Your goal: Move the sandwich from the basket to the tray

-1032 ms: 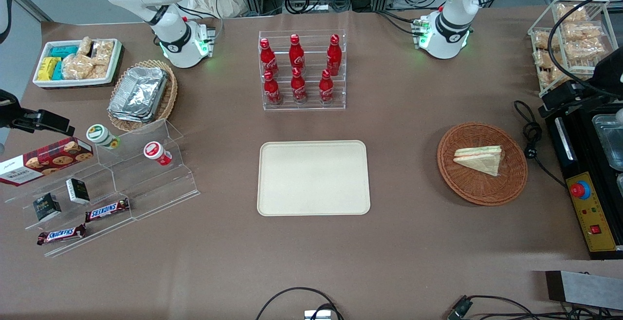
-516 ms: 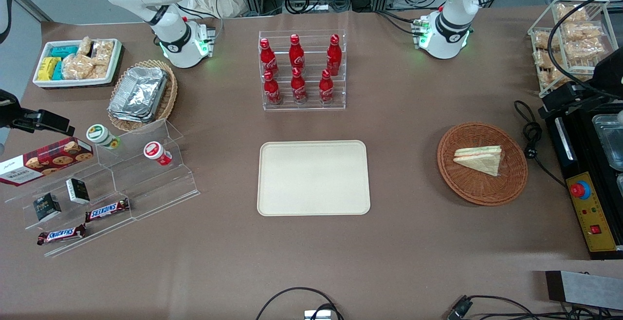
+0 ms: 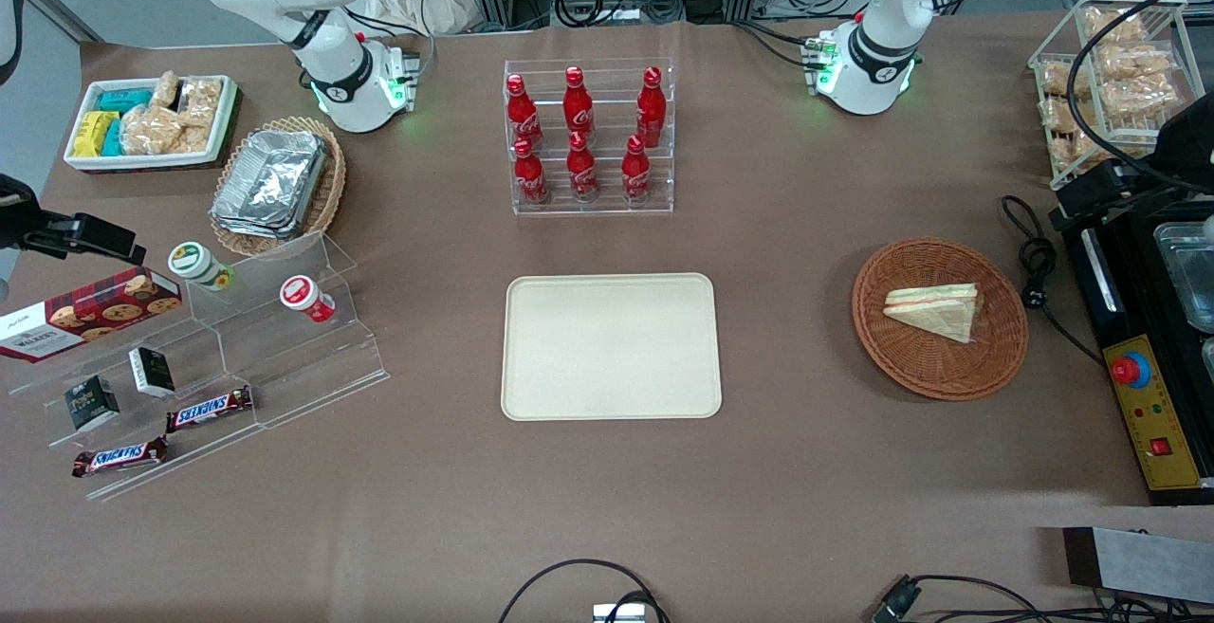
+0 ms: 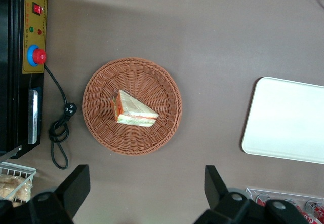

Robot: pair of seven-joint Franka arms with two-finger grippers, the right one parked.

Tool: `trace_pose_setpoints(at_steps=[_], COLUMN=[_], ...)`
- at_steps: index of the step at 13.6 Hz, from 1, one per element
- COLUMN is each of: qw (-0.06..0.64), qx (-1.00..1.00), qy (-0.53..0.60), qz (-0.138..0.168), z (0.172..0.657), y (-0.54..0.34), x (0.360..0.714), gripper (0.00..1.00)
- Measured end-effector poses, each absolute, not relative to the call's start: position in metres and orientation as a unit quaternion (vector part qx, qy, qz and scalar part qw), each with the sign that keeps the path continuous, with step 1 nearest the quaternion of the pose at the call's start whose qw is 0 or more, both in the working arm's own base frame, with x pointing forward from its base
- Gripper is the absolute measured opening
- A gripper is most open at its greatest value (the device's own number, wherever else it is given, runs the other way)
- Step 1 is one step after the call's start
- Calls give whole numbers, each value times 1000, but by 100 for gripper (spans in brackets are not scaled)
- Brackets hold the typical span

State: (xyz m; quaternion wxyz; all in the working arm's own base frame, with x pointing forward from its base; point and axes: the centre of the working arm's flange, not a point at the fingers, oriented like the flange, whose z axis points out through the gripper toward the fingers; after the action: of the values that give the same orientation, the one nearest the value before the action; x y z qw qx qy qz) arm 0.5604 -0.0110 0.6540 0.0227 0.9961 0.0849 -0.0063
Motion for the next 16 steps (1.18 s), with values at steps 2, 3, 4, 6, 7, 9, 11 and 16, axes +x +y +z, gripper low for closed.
trace_pose_setpoints(at_steps=[2,3,4,6,7,9,11,16], qw=[24,29,35,53,65,78,80,80], qx=[994,991,987,977,971,960,950,926], qy=[105,129,153,203,228,268,303,368], qz=[-10,-14,-20,-34,-37,-34,-14,32], z=[652,649,645,632,623,602,577,496], y=[-11,-9,-5,18,37,66,68,71], x=[561,561,562,564,565,567,565,536], gripper=[100,100,100,100,100,100,100,100])
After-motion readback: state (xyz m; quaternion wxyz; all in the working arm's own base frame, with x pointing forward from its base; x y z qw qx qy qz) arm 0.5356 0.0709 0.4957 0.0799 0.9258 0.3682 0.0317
